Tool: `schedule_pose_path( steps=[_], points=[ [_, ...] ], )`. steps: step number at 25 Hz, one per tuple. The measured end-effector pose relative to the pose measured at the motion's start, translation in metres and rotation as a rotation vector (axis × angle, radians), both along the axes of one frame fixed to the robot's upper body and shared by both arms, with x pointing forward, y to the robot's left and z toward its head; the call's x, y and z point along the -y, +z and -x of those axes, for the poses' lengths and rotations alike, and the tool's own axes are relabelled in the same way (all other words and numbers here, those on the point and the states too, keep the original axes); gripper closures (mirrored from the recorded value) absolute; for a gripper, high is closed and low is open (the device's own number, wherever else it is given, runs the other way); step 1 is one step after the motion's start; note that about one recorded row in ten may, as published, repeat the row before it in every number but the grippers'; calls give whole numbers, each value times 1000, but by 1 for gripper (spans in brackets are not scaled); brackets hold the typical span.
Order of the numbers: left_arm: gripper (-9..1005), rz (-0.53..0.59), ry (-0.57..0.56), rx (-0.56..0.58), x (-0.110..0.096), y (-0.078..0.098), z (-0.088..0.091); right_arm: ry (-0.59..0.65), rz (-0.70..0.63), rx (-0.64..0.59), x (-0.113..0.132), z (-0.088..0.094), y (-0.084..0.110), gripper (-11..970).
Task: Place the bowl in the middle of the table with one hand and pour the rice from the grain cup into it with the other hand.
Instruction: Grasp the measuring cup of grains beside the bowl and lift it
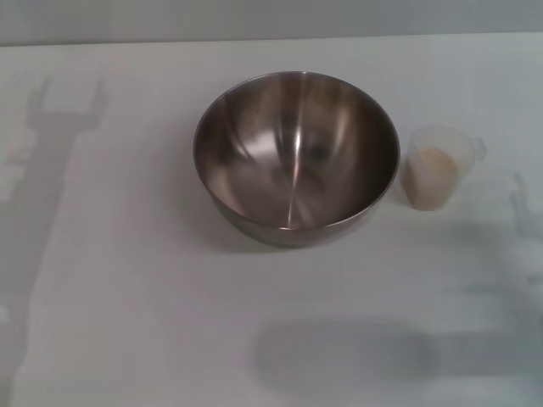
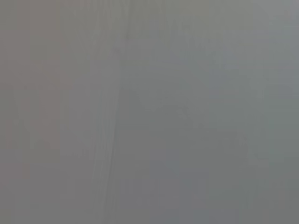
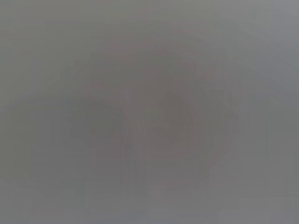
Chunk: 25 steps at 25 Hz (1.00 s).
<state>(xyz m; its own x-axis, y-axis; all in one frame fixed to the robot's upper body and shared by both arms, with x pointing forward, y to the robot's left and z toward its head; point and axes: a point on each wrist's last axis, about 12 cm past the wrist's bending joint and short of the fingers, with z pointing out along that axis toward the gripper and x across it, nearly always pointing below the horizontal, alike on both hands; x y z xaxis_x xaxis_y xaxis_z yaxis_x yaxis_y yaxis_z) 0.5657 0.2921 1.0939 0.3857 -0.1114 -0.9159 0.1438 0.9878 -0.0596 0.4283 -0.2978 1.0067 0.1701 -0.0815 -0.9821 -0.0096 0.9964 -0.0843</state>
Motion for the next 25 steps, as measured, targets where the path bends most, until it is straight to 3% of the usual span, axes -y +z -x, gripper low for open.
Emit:
schedule_pose_path(
  steps=[10,25],
  points=[
    [127,-16,-12,11,0,0,3,60,29,-77,-3,6,-11,414],
    [127,-9,-12,40,0,1,9,138,73,-140,8,-13,-14,414]
  ],
)
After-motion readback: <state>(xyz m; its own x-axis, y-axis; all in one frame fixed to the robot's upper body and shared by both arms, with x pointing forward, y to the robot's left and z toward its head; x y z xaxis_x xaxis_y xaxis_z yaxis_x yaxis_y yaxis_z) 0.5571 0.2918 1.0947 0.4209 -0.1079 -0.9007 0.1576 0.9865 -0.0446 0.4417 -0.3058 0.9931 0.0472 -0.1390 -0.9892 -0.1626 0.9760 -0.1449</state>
